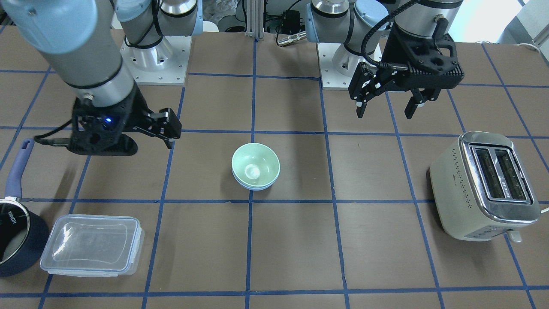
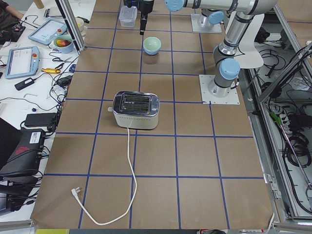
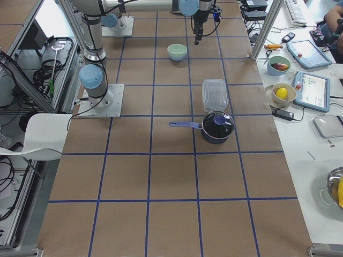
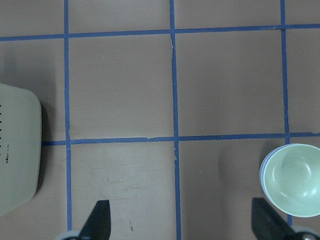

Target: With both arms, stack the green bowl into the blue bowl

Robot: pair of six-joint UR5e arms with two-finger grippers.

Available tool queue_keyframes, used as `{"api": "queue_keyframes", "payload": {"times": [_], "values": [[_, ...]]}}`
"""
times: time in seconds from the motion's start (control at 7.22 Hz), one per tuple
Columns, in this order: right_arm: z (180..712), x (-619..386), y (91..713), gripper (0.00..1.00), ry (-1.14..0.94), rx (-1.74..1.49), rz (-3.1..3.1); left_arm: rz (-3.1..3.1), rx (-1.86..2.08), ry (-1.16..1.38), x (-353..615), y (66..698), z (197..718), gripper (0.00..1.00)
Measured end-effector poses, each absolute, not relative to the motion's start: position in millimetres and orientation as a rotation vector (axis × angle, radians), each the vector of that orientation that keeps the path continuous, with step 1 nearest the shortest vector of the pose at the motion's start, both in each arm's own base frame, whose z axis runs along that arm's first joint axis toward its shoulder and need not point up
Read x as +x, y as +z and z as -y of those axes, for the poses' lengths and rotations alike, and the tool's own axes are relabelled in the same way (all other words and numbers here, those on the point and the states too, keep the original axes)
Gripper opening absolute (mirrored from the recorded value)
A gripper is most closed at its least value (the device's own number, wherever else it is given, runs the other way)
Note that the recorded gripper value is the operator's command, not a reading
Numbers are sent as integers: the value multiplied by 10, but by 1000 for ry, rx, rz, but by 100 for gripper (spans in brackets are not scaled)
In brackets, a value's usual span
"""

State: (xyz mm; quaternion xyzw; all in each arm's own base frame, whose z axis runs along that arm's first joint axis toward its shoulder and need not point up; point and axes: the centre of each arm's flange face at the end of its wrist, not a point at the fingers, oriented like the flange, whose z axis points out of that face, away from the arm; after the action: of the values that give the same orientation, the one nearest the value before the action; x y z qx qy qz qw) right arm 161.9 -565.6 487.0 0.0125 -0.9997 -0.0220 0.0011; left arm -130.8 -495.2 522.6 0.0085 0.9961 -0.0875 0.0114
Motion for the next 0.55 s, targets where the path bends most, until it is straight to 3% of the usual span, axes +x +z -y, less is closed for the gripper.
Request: {"api": "queue_keyframes", "payload": {"times": [0.14, 0.42, 0.55], "values": [[5555, 1369, 5104, 90, -39, 92, 3138, -3107, 27, -273, -1310, 5225, 4952, 100], [5309, 1156, 5280, 92, -22, 131, 3136, -3108, 27, -272, -1312, 5222, 4951, 100], [5203, 1135, 5284, 100, 11, 126, 3134, -3108, 20, -271, -1312, 5220, 4951, 100]]}}
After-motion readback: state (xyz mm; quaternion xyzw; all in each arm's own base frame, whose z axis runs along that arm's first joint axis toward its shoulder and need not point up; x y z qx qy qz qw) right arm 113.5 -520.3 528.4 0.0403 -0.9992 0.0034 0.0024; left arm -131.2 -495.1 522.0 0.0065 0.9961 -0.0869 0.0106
